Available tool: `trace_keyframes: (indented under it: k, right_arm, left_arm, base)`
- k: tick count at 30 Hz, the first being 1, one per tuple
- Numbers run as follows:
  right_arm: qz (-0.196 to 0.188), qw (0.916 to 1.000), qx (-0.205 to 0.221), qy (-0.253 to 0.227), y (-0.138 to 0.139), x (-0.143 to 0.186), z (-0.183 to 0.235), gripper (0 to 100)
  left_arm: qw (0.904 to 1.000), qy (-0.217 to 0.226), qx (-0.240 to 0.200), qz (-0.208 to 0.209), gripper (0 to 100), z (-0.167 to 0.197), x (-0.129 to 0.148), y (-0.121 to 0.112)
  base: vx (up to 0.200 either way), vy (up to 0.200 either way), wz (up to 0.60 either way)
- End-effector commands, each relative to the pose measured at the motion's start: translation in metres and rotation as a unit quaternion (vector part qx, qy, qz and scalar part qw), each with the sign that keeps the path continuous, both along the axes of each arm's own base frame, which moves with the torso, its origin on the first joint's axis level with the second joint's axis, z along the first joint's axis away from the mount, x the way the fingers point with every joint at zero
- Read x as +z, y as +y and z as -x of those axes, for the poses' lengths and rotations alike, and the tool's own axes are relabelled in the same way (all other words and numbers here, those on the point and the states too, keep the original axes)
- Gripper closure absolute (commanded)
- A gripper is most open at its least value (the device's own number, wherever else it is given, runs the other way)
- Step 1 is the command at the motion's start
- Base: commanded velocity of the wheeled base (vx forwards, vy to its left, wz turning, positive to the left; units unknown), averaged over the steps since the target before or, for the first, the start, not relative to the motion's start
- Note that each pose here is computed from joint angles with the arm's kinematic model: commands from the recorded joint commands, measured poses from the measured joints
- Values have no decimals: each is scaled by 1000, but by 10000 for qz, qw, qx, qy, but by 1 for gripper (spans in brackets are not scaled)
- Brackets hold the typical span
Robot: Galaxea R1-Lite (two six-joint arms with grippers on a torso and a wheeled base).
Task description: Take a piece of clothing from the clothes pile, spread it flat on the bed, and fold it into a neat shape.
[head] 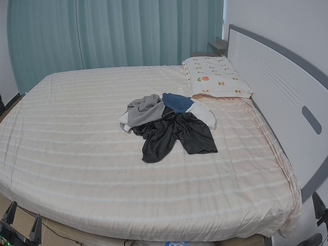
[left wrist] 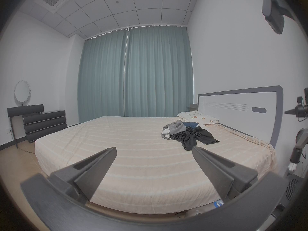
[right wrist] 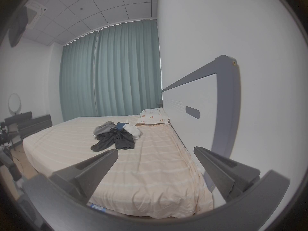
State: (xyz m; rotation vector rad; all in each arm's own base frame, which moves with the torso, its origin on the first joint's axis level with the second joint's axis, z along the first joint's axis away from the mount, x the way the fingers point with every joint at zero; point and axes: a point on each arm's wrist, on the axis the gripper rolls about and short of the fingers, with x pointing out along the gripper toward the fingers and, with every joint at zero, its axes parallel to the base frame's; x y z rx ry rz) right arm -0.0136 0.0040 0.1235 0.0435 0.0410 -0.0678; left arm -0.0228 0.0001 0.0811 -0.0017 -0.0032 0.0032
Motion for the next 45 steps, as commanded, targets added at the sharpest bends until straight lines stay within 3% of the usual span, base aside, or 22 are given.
trace_keyframes:
  k: [1, 6, 7, 9, 10, 12, 13, 14, 15, 19, 24, 30, 45]
  right_arm:
    - [-598, 9862, 571, 1434, -6, 33, -64, 0]
    - [-939, 9708, 876, 2026, -4, 31, -123, 0]
    - [-939, 9708, 876, 2026, -4, 31, -123, 0]
    - [-1110, 9589, 983, 2419, 2, 20, -170, 0]
    - [-1110, 9589, 983, 2419, 2, 20, -170, 0]
    - [-1185, 9520, 1001, 2639, 6, 9, -216, 0]
    - [-1185, 9520, 1001, 2639, 6, 9, -216, 0]
    - [-1238, 9502, 954, 2695, 9, -1, -251, 0]
    - [-1251, 9501, 931, 2702, 10, -3, -257, 0]
    - [-1494, 9446, 786, 2814, 31, -21, -312, 0]
    - [-1716, 9436, 610, 2766, 59, -38, -364, 0]
    - [-1709, 9460, 604, 2686, 89, -63, -413, 0]
    - [-1613, 9443, 950, 2707, 144, -122, -464, 0]
  left_arm:
    - [10000, 8, 7, -1, 0, 0, -5, 0]
    - [10000, 8, -1, -1, 0, 0, -5, 0]
    - [10000, 8, -1, -1, 0, 0, -5, 0]
    - [10000, 16, 7, -1, 0, 0, -5, 0]
    - [10000, 16, 7, -1, 0, 0, -5, 0]
    - [10000, 16, 7, -1, 0, 0, -5, 0]
    - [10000, 16, 7, -1, 0, 0, -5, 0]
    - [10000, 8, 7, -1, 0, 0, -5, 0]
    - [10000, 8, 7, -1, 0, 0, -5, 0]
    - [10000, 8, 7, -1, 0, 0, -5, 0]
    - [10000, 16, 7, -1, 0, 0, -5, 0]
    - [10000, 16, 7, -1, 0, 0, -5, 0]
    - [10000, 8, 15, 53, 0, 0, -5, 0]
  base:
    - [0, 0, 0]
    - [0, 0, 0]
    - [0, 0, 0]
    - [0, 0, 0]
    - [0, 0, 0]
    - [0, 0, 0]
    - [0, 0, 0]
    - [0, 0, 0]
    - [0, 0, 0]
    - [0, 0, 0]
    - [0, 0, 0]
    - [0, 0, 0]
    - [0, 0, 0]
